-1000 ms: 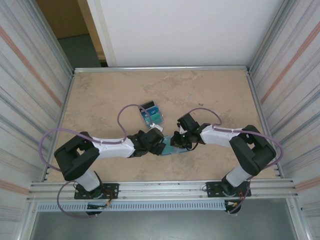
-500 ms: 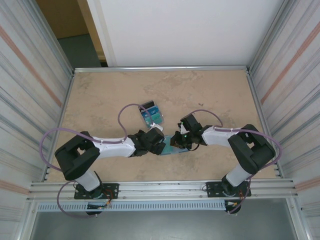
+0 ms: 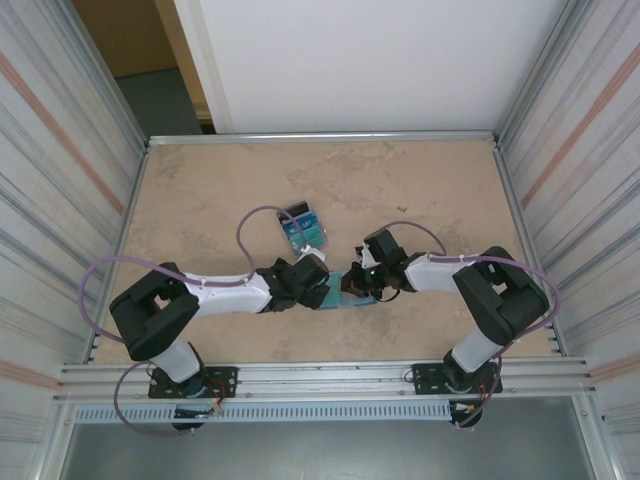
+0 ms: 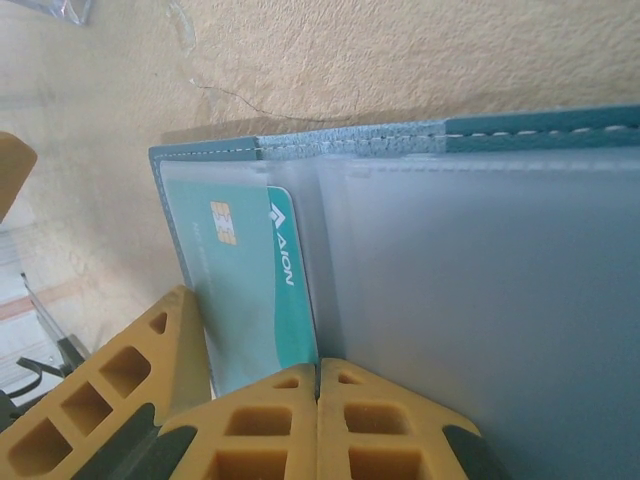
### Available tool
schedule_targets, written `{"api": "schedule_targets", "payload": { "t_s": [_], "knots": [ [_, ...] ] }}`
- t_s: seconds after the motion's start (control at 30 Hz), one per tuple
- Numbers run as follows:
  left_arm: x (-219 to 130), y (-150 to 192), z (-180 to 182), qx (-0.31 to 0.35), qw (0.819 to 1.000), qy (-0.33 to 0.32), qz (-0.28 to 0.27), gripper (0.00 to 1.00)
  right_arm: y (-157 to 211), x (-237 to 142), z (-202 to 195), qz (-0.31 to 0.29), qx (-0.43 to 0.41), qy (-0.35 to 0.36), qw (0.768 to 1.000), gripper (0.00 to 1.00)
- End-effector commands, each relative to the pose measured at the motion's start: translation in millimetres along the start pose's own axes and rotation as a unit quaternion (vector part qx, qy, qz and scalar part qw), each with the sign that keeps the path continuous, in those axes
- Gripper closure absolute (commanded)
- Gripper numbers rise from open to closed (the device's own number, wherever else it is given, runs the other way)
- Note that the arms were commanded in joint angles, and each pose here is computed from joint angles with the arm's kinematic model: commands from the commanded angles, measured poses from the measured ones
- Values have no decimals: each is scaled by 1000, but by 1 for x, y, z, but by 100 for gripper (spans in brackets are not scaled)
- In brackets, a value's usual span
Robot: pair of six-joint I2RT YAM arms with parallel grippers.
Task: Take the credit cards out of the card holder
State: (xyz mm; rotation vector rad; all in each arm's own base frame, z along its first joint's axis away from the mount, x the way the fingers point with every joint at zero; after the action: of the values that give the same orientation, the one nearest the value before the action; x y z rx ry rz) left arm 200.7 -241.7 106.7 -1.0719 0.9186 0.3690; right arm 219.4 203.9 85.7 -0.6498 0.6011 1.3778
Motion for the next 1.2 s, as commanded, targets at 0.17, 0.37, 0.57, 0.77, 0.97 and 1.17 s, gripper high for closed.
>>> {"api": "schedule_targets", "payload": {
  "t_s": [0.17, 0.37, 0.57, 0.77, 0.97, 1.17],
  "knots": [
    [-11, -7, -1, 1, 1000, 4, -7, 1, 1, -4, -4, 0, 1, 11, 1000, 100],
    [-15, -10, 0, -4, 1000, 2, -15, 1, 1, -8, -2, -8, -3, 18, 1000, 100],
    [-15, -8, 2, -2, 1000, -4, -14, 1, 1, -12, -2, -15, -4, 32, 999, 100],
    [-12, -6, 2, 1, 1000, -7, -7, 1, 1, -16, -2, -20, -4, 38, 999, 100],
    [-9, -4, 1, 9, 1000, -9, 0, 1, 0, -20, 0, -25, -8, 48, 999, 100],
    [-6, -3, 0, 19, 1000, -12, 4, 1, -2, -21, 1, -27, -14, 60, 998, 100]
  ]
}}
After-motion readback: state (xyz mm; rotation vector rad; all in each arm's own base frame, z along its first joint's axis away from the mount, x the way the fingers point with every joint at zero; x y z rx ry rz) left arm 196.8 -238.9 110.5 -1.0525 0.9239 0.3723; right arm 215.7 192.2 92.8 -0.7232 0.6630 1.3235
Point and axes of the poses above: each hand's point on the last joint's axis, 136 mm out from that joint toward the fingers, its own x axis out along the fingers, its own z axis along the line the jaws close on, y = z × x, the point moved 9 cm from there along -x, back along the fingers, and after that the axes turned 2 degrees about -x, right-handed, at the moved point
